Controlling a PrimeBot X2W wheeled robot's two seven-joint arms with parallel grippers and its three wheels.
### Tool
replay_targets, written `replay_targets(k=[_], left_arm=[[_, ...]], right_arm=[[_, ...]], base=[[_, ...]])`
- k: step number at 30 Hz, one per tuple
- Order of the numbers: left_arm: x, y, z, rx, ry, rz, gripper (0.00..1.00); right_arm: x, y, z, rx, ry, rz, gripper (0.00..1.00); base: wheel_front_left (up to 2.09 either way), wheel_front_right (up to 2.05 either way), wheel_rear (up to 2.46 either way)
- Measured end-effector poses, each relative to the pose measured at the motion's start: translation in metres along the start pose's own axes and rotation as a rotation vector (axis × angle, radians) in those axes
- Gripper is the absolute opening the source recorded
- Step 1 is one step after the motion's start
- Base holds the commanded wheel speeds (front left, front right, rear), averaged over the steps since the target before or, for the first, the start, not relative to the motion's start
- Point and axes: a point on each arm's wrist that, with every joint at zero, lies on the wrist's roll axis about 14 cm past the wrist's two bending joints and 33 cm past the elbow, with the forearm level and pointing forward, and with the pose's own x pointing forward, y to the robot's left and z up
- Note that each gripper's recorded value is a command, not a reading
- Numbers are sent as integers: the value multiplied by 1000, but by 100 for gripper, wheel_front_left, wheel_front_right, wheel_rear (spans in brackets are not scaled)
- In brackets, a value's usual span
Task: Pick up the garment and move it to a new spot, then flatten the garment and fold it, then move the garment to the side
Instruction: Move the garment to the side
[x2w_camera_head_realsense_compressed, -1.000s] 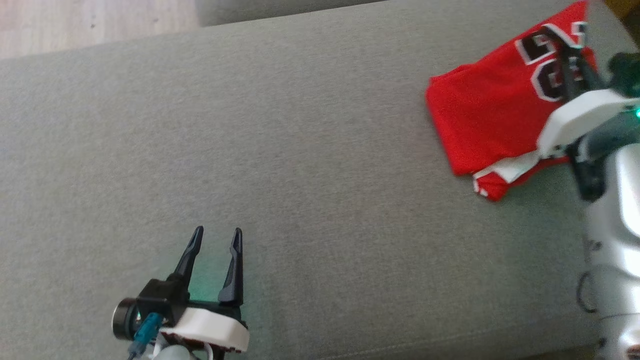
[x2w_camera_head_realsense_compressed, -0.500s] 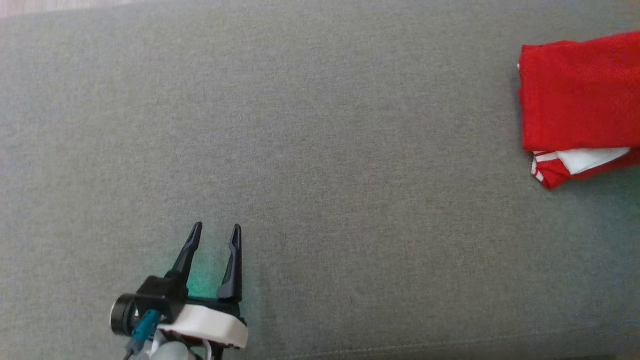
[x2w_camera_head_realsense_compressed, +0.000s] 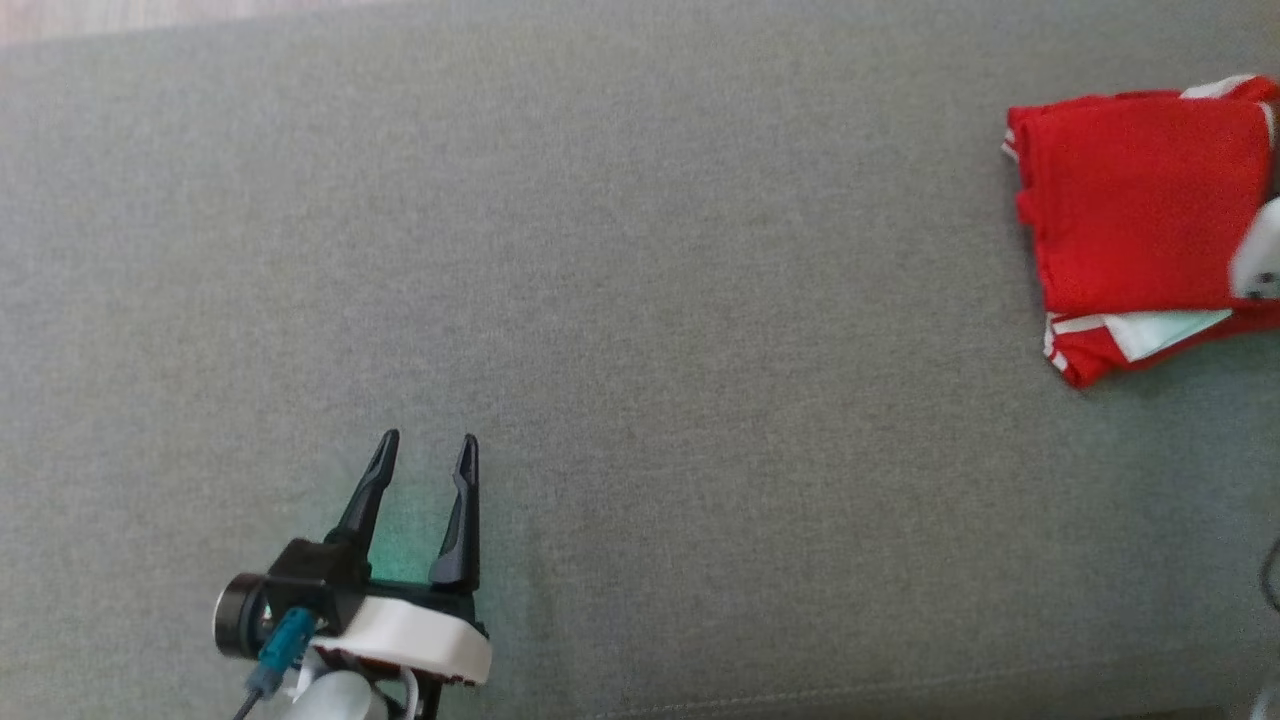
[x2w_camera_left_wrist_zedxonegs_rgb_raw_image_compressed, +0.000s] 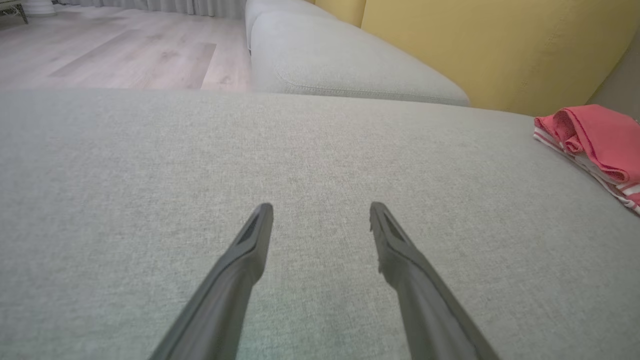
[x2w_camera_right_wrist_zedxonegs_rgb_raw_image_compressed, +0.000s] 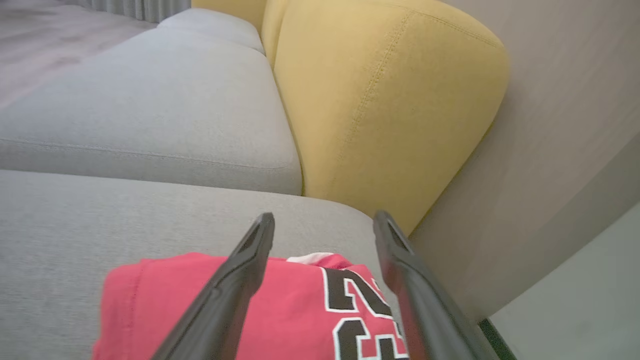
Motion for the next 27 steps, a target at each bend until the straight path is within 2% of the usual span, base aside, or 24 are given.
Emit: replay_targets(k=[5,10,12,22,27], left_arm=[[-7,-1,18,-3,-54,10,100],[-18,3,32,-31,-103,41,100],[-31,8,32,-48,-114,74,100],[-73,27,21,-69,-122,167,100],[-87,31,18,-83,-135,195,100]], right_arm=[[-19,31,30,54,-122,70,100],[-48,56,32,138,-158,121,100],[-73,70,30,187,-180,150,100],[-145,108,6,220,-182,249,100],[-169,123,-9,315,-156,295,100]], base=[[0,0,0],[0,0,0],[0,0,0],[0,0,0],[0,0,0]])
